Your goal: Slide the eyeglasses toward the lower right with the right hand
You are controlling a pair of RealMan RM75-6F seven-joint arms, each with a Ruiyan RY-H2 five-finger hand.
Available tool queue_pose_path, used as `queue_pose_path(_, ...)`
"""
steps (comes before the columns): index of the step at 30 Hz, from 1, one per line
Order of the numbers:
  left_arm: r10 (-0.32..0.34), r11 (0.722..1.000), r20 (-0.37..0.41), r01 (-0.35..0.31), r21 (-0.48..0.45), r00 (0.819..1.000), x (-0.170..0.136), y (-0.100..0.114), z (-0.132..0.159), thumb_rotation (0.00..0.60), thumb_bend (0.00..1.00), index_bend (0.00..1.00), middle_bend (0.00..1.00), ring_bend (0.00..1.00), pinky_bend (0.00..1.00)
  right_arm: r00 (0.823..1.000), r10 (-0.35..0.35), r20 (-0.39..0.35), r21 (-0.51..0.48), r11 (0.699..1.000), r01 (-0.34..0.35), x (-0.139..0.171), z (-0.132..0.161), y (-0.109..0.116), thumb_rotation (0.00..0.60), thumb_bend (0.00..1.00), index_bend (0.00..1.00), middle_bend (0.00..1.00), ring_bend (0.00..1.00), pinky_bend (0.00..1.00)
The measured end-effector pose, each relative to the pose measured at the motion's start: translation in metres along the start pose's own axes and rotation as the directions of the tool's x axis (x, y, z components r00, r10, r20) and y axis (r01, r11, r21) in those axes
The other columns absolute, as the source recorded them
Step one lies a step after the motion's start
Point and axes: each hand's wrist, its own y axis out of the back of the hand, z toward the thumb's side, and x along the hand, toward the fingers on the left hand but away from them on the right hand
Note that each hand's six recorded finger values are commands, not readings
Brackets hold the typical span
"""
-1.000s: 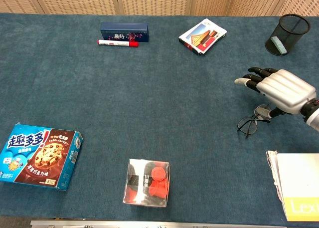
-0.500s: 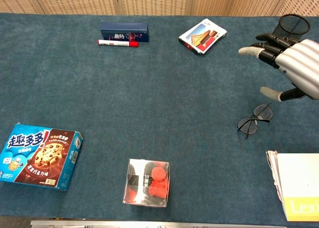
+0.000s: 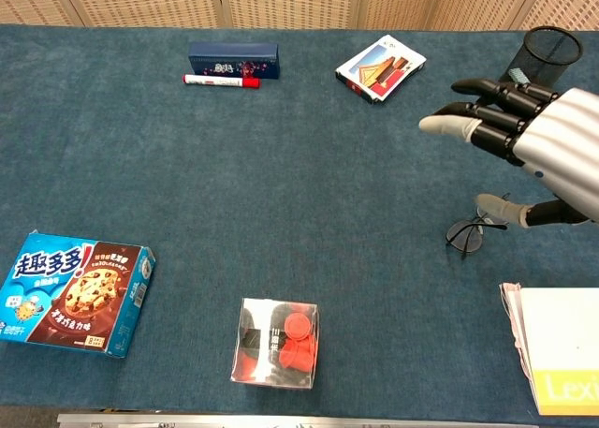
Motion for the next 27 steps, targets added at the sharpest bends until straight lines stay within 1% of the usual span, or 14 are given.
queue_pose_path(5, -0.002, 1.000, 0.000, 0.002, 0.004, 1.000, 0.000, 0.000, 0.000, 0.600, 0.22, 0.42, 0.29, 0.30, 0.46, 0.999, 0.041, -0.023, 0.032, 0.999, -0.041, -0.003, 0.006, -0.013, 0.600, 0.25, 0.16, 0.20, 0.07, 0.21)
queue_pose_path(14, 0.001, 1.000, -0.006, -0.001, -0.005, 1.000, 0.000, 0.001, -0.002, 0.600, 0.22, 0.42, 0.29, 0.30, 0.46, 0.995, 0.091, -0.041, 0.059, 0.994, -0.088, -0.011, 0.011, -0.030, 0.600, 0.25, 0.16, 0.20, 0.07, 0.21)
queue_pose_path(22, 0.006, 1.000, -0.007, -0.006, -0.008, 1.000, 0.000, 0.003, -0.003, 0.600, 0.22, 0.42, 0.29, 0.30, 0.46, 0.993, 0.117, -0.024, 0.072, 0.991, -0.115, -0.014, 0.006, -0.039, 0.600, 0.25, 0.16, 0.20, 0.07, 0.21)
queue_pose_path(27, 0.005, 1.000, -0.006, -0.005, -0.006, 1.000, 0.000, 0.003, -0.002, 0.600, 0.22, 0.42, 0.29, 0.30, 0.46, 0.992, 0.128, 0.004, 0.078, 0.989, -0.128, -0.011, -0.003, -0.043, 0.600, 0.26, 0.16, 0.20, 0.07, 0.21)
